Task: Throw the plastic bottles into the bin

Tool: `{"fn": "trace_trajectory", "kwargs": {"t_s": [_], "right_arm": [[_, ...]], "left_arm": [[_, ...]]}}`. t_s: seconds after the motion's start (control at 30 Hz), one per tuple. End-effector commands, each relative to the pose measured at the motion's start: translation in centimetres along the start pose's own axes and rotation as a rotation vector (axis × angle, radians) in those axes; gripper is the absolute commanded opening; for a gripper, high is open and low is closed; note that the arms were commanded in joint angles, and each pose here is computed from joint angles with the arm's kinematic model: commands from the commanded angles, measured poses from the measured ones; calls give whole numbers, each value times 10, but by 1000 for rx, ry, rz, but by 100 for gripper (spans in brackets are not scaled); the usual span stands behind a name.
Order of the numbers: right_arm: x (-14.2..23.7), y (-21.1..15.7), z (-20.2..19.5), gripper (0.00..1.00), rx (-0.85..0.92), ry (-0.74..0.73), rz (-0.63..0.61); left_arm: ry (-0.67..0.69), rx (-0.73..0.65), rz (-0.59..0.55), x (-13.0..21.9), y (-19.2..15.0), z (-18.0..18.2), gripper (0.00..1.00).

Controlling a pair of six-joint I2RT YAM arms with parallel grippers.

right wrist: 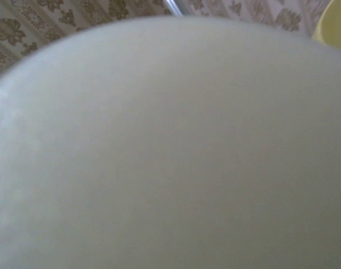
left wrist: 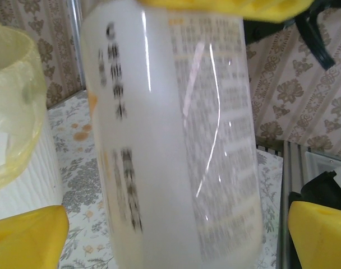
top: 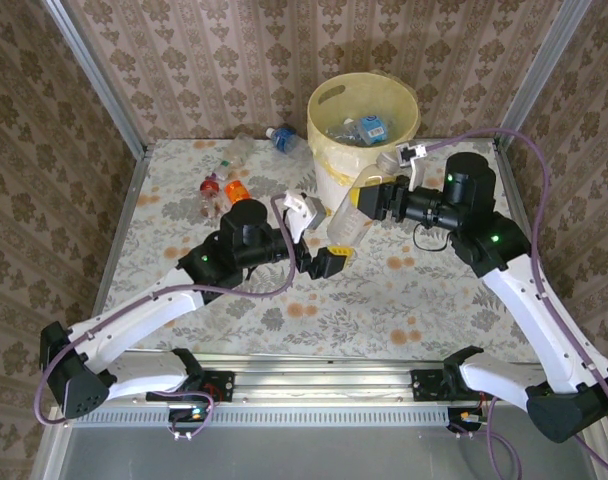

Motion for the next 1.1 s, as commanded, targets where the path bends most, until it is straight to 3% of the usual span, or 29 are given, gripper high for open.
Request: {"fn": "trace_trajectory", "kwargs": {"t_s": [0.0,0.13,0.47,0.6,0.73,0.83,0.93,1.07], "right_arm": [[18,26,18,62,149,-69,-118],[35,56,35,62,303,-121,-276],[85,113,77,53,662,-151,-946],[93,133,90,51,706,-157,-1080],[88,144,94,51,725,-152,-1109],[74,150,86,51,699,-176,-1061],[50,158,69,52,634,-242,-945],[-7,168,21,56,554,-344,-698]], "left_arm": [[79,19,-20,18,4,5,100],[184,49,-31,42,-2,9,100],[465,75,-121,113,-10,16,100],[516,77,-121,121,-11,20,100],[529,82,-114,120,-9,25,100],[531,82,-108,117,-7,29,100],[537,79,-107,118,-5,31,100],[538,81,-109,121,-1,32,100]]}}
Point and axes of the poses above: each hand's point on the last joint's axis, 136 mm out from that joint toward the fingers, its own x axis back along the fingers, its own z axis along the line the jaws close on, y = z × x, the point moved 8 cm from there along x, back along the fingers, and after that the axes turned 8 degrees about -x, right-handed, at the moved point
